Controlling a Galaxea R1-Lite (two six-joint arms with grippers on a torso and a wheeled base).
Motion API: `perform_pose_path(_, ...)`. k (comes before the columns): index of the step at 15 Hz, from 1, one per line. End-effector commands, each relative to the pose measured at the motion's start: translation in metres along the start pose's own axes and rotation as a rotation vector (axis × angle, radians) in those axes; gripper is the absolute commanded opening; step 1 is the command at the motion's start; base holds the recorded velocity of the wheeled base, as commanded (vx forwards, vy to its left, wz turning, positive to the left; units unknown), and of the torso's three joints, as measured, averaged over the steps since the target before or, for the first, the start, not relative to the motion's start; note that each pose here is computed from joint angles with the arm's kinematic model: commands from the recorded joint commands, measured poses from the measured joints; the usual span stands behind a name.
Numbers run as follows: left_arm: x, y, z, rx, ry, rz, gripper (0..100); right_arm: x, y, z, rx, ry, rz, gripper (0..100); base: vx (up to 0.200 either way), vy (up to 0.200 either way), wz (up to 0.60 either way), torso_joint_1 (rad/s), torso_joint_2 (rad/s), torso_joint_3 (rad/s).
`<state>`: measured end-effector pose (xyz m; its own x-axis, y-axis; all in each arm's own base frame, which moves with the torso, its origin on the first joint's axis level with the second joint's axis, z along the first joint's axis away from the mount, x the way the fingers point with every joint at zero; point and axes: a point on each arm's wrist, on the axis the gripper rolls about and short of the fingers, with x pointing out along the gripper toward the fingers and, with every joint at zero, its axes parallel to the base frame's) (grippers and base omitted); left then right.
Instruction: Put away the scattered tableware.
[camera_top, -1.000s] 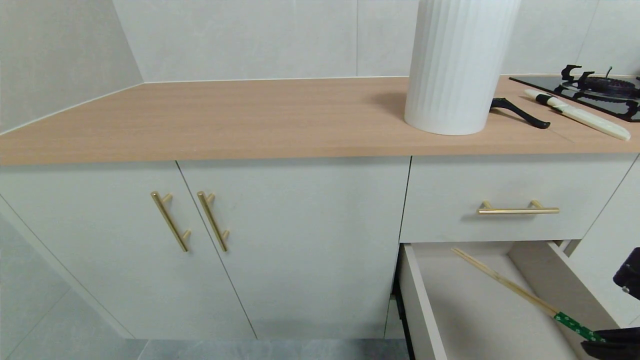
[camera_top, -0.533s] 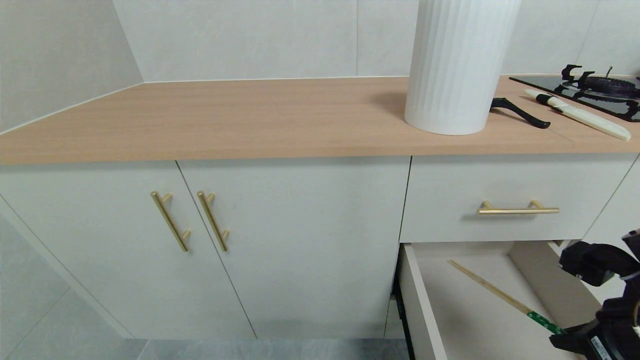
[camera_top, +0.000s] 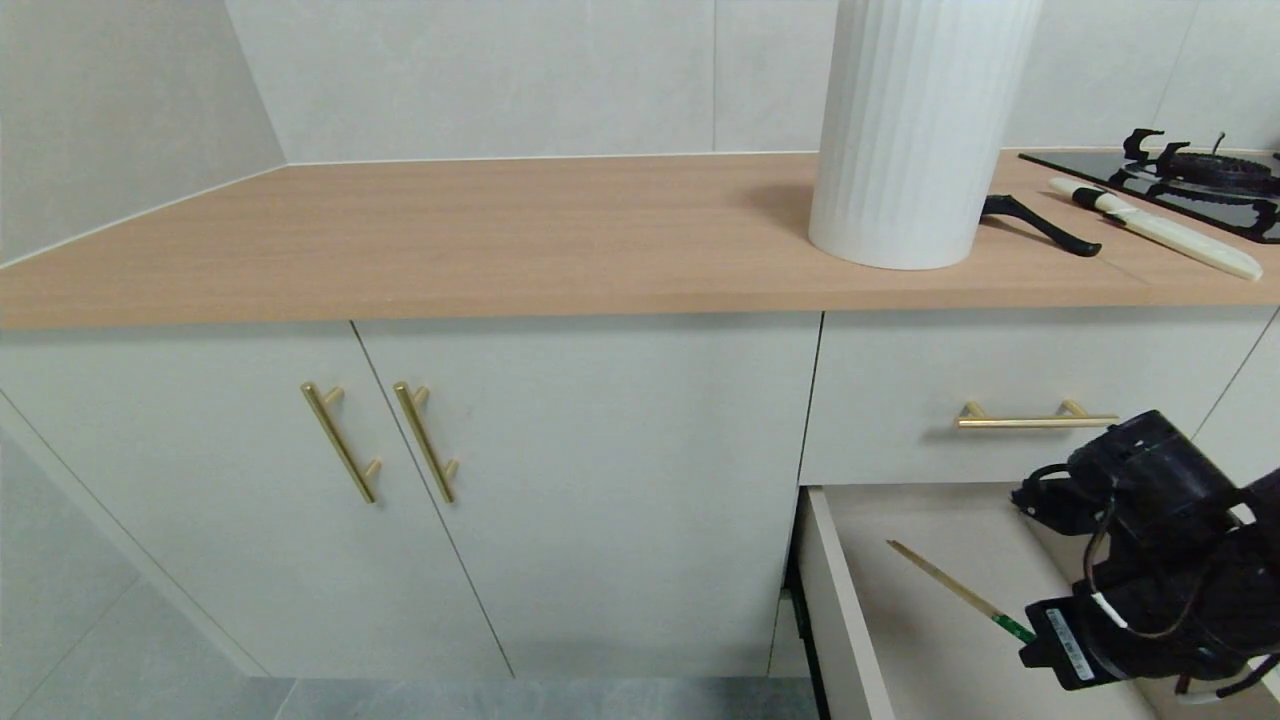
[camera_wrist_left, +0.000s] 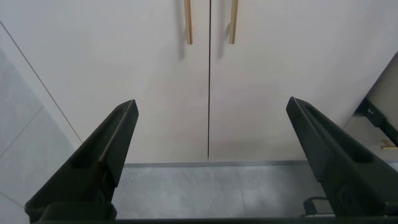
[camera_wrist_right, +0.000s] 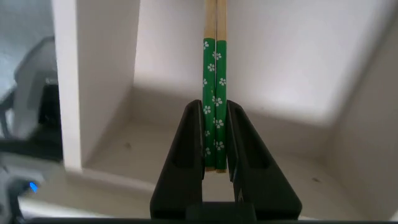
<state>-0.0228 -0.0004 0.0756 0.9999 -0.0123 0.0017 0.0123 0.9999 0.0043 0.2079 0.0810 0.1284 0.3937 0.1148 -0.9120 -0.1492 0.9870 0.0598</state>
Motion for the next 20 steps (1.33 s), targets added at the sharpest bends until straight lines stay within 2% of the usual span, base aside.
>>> perform_pose_path(1, 0.0, 0.0, 0.0, 0.0, 0.0, 0.0, 100, 0.037, 0.004, 0.011, 0.065, 0.052, -0.015, 0, 0.0, 0.0, 0.0, 0.0, 0.0, 0.0)
perform_pose_path(3, 0.0, 0.0, 0.0, 0.0, 0.0, 0.0, 100, 0.061, 0.006, 0.016, 0.121, 0.063, -0.021, 0, 0.0, 0.0, 0.0, 0.0, 0.0, 0.0)
perform_pose_path(9, 0.0, 0.0, 0.0, 0.0, 0.0, 0.0, 100, 0.116, 0.007, 0.008, 0.126, 0.115, -0.046, 0, 0.0, 0.0, 0.0, 0.0, 0.0, 0.0)
perform_pose_path(15, 0.0, 0.0, 0.0, 0.0, 0.0, 0.0, 100, 0.16, 0.004, -0.006, 0.114, 0.098, -0.066, 0, 0.0, 0.0, 0.0, 0.0, 0.0, 0.0)
perform_pose_path(20, 0.0, 0.0, 0.0, 0.0, 0.0, 0.0, 100, 0.165, 0.004, -0.005, 0.117, 0.04, -0.102, 0, 0.0, 0.0, 0.0, 0.0, 0.0, 0.0)
